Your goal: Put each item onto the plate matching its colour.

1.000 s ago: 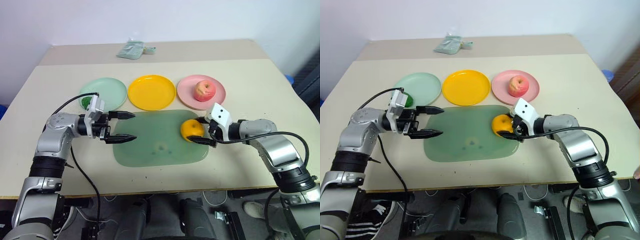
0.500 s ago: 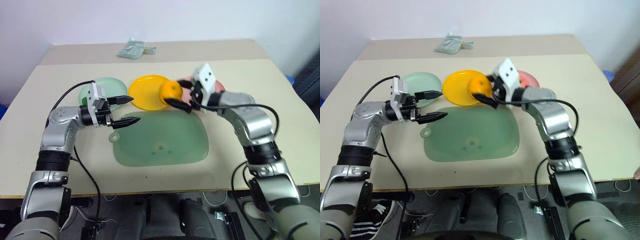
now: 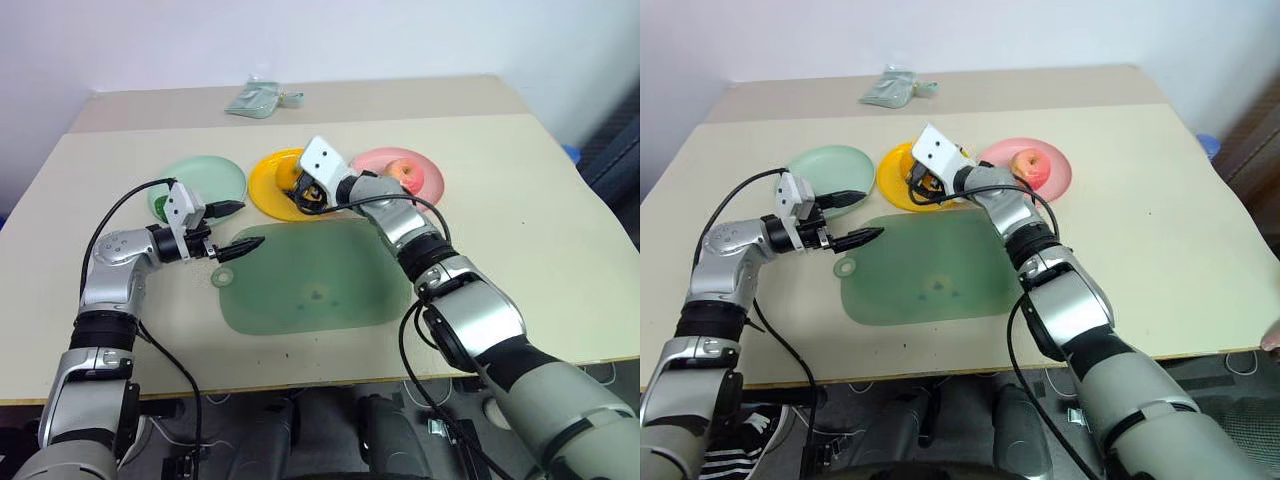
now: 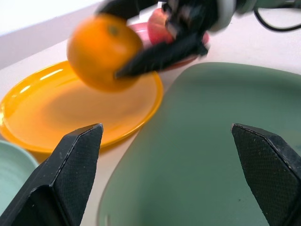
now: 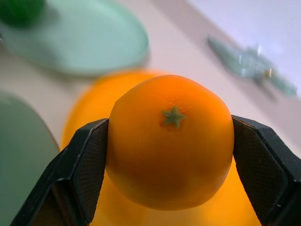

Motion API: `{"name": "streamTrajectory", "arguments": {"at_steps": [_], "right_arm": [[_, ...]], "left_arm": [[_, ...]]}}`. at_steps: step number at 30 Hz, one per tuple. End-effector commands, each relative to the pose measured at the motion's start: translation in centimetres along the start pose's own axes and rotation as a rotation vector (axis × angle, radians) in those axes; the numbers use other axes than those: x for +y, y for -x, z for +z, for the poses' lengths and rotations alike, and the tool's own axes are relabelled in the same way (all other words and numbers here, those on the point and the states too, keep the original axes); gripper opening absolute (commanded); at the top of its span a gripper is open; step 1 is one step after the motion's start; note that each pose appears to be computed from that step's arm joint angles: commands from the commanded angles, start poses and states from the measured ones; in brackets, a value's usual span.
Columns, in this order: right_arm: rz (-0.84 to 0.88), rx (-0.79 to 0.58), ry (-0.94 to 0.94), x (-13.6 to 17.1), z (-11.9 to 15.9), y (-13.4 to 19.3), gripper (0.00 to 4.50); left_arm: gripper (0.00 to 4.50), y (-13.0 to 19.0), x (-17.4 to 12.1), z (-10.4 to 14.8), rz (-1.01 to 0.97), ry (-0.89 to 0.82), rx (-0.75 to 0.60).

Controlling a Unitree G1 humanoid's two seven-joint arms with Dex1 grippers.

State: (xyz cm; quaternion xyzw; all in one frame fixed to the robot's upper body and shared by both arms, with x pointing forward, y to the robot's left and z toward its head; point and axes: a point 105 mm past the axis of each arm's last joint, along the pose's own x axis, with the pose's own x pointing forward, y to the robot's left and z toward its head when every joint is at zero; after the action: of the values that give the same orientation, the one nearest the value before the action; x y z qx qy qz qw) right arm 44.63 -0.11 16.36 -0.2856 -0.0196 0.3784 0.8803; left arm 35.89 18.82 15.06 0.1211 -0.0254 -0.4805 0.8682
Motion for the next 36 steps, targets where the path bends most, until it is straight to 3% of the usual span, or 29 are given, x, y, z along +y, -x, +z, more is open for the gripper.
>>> {"name": "streamTrajectory", "arguments": {"at_steps": [1, 5, 10, 14, 17, 22, 24, 27, 31, 36], "right_arm": [[-0.042, -0.036, -0.010, -0.8, 0.9, -0.1, 4.38], [-0.070, -0.042, -0.019, -1.2, 0.4, 0.2, 4.46], [-0.096, -0.262, -0.293, -3.4, 3.5, 1.2, 4.46], [-0.014, -0.558, -0.470, -5.4, 6.1, 4.9, 4.46], [0.132, -0.639, -0.373, -3.7, 6.0, 9.1, 4.46], [0.233, -0.661, -0.266, -0.4, 5.3, 16.0, 4.46], [0.283, -0.653, -0.339, 0.4, 5.0, 17.8, 4.46], [0.398, -0.536, -0.328, 3.0, 3.3, 20.9, 4.46], [0.451, -0.376, -0.252, 5.1, 0.8, 23.1, 4.46], [0.361, -0.319, -0.234, 5.2, -1.1, 23.3, 4.46]], "left_arm": [[4.50, 0.6, 0.4, 1.1, 0.029, -0.042, -0.034], [4.50, 0.4, 0.3, 1.5, 0.029, -0.051, -0.040], [4.50, -0.1, 0.0, 2.6, 0.010, -0.061, -0.059], [4.50, -0.2, -0.5, 3.5, -0.032, -0.049, -0.088], [4.50, 0.1, -1.0, 3.8, -0.079, -0.033, -0.106], [4.50, 0.9, -1.4, 4.5, -0.144, 0.018, -0.157], [4.50, 1.0, -1.5, 4.8, -0.173, 0.034, -0.170], [4.50, 1.4, -1.7, 5.0, -0.223, 0.057, -0.177], [4.50, 1.7, -1.6, 4.4, -0.247, 0.097, -0.151], [4.50, 1.4, -1.8, 3.6, -0.261, 0.102, -0.139]]}}
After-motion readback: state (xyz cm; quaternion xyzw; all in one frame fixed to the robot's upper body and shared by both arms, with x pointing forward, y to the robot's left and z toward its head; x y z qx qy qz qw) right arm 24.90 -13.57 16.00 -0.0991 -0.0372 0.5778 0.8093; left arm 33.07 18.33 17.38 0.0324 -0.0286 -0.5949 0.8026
